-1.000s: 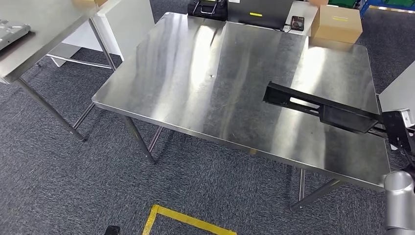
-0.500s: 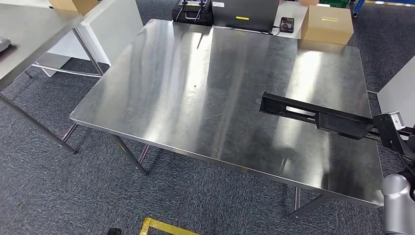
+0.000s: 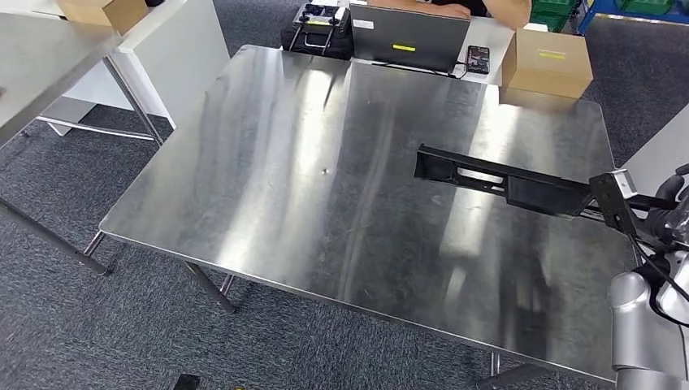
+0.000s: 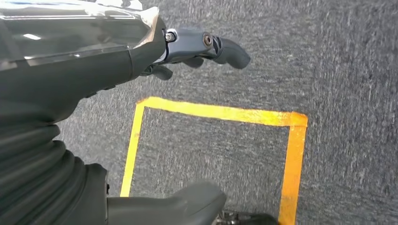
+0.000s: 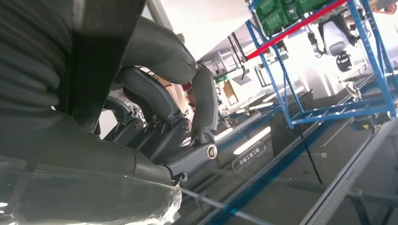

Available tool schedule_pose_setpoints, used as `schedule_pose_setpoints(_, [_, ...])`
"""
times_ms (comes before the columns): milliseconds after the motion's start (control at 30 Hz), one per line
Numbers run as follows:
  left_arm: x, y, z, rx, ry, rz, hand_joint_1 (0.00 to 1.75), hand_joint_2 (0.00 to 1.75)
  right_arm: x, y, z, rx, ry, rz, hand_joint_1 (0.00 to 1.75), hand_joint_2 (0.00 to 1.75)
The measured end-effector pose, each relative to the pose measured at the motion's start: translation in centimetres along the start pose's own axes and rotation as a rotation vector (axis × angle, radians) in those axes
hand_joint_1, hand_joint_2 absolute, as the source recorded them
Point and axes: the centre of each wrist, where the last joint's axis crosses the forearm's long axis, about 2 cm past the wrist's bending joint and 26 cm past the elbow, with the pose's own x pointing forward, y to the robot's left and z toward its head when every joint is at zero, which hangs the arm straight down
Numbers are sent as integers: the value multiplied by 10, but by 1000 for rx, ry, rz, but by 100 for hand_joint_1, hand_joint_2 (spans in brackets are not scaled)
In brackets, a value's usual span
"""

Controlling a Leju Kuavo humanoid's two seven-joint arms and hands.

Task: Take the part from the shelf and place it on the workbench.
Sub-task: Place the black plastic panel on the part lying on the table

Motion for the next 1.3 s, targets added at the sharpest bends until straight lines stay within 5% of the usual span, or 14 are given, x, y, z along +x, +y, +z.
schedule_pose_setpoints(233, [1,-1,0,-10,-2,-5,0,175,20,3,-10,10,-36,15,175,175])
schedule_pose_setpoints(567, [14,-9,-2,-100,-58,0,0,175,77,-22,-96,-113,-90,9,175,175])
schedule_pose_setpoints(767, [16,-12,-1,-167,-62,10,0,175,88,-26,-119,-104,-86,10,175,175])
schedule_pose_setpoints(900, [18,-15,-1,-187,-73,6,0,175,85,-22,-120,-80,-74,13,0,0])
schedule_pose_setpoints(1000, [18,-15,-1,-187,-72,-1,0,175,81,-20,-120,-64,-64,17,0,0])
schedule_pose_setpoints(1133, [18,-15,-1,-194,-52,-12,0,0,75,-15,-117,-44,-49,18,0,0])
schedule_pose_setpoints(1300, [18,-16,-1,-212,-16,-28,0,0,68,-8,-109,-15,-37,25,0,0])
